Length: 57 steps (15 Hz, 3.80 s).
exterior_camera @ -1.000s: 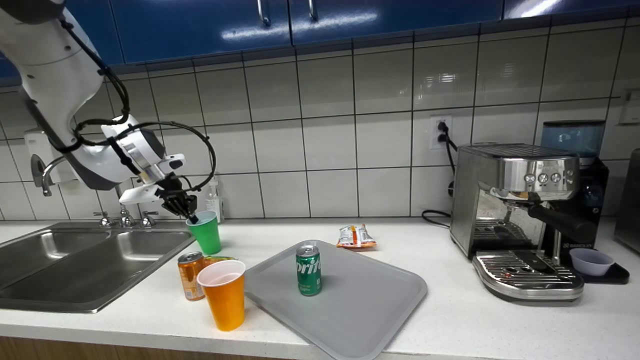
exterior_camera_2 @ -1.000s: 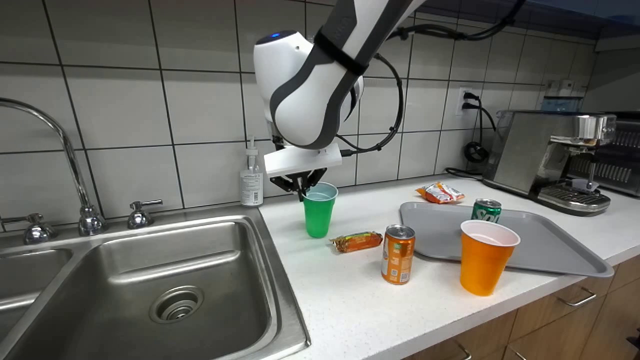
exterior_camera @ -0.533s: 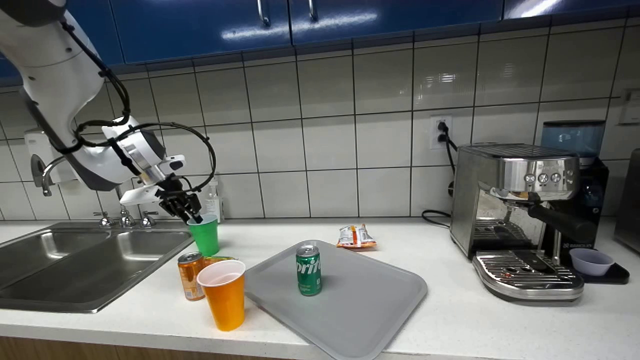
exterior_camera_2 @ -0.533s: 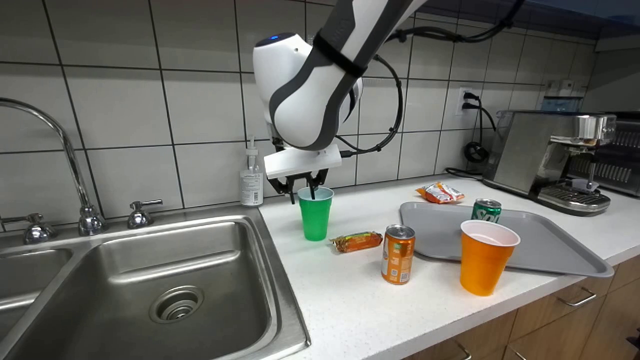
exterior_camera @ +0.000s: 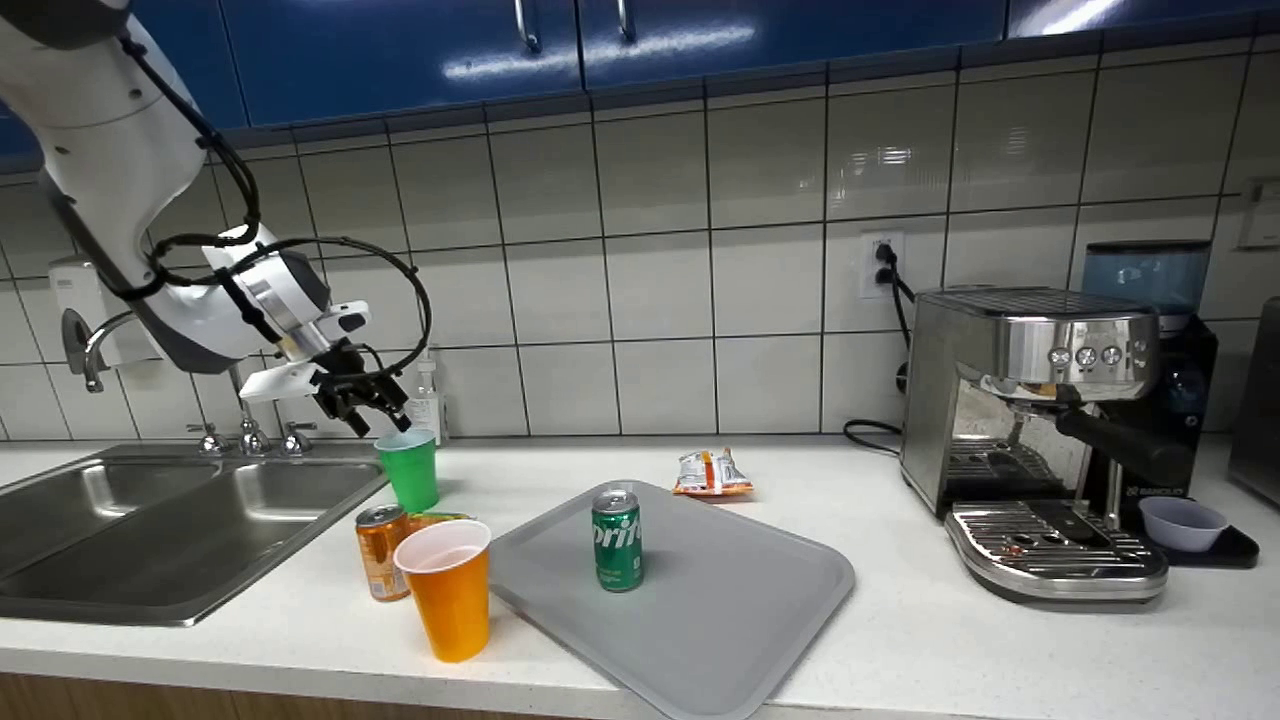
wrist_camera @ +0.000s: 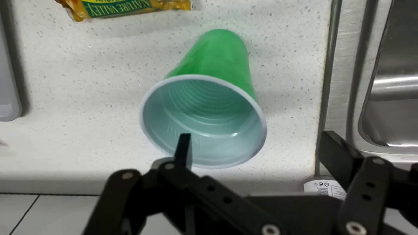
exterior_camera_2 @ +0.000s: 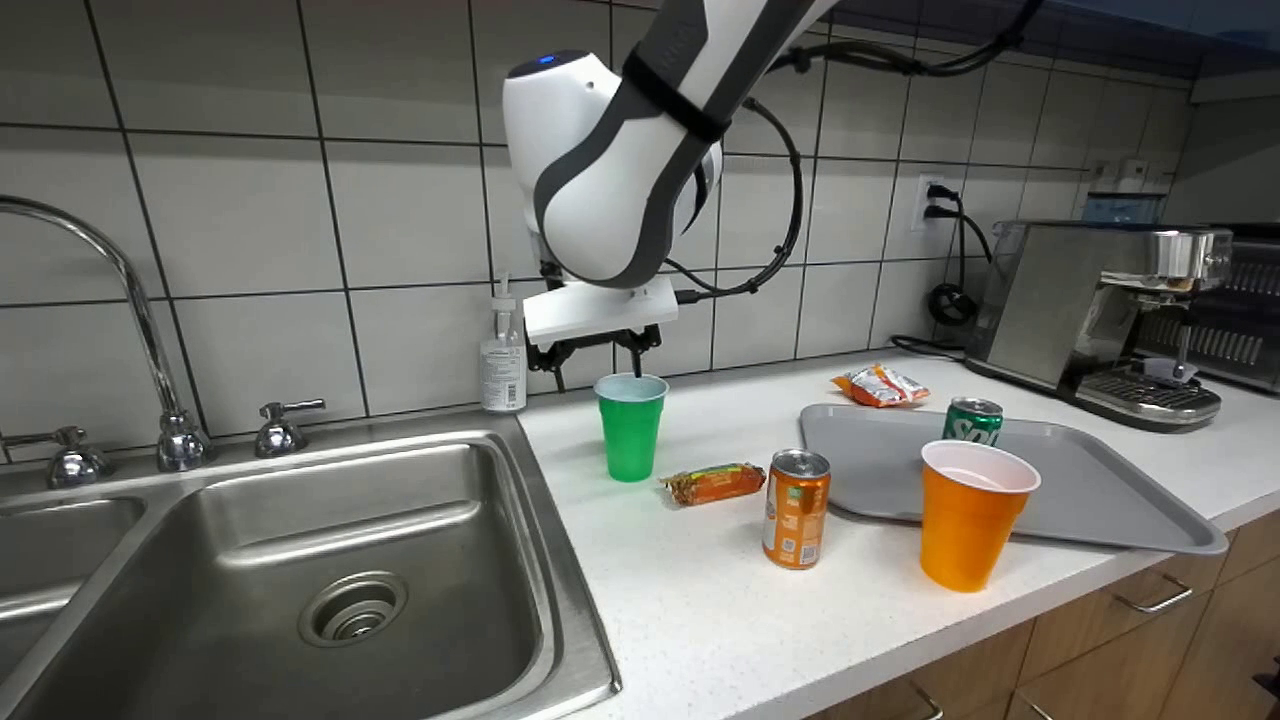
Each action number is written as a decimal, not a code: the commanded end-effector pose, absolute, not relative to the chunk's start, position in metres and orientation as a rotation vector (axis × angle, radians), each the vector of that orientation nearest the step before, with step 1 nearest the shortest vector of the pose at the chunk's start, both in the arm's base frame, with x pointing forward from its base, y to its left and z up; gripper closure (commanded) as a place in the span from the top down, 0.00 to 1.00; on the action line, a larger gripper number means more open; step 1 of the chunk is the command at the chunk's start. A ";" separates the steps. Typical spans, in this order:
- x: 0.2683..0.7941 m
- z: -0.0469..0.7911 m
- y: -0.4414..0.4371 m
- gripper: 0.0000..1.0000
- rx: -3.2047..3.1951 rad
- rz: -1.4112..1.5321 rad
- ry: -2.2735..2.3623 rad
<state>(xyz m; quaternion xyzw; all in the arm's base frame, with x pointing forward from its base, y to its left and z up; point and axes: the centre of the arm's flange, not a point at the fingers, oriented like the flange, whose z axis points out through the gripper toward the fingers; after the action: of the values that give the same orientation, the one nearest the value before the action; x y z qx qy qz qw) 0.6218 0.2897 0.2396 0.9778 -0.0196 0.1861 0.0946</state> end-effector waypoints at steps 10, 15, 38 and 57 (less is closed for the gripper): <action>0.595 0.306 0.254 1.00 2.898 0.594 -0.214; 0.577 0.316 0.217 1.00 2.899 0.571 -0.301; 0.500 0.337 0.001 1.00 2.940 0.543 -0.500; 0.450 0.279 -0.096 1.00 2.900 0.357 -0.782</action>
<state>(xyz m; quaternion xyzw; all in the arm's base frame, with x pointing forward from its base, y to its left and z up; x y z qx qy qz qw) 0.4548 -0.0843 0.2841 0.9599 -0.2478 0.1143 0.0637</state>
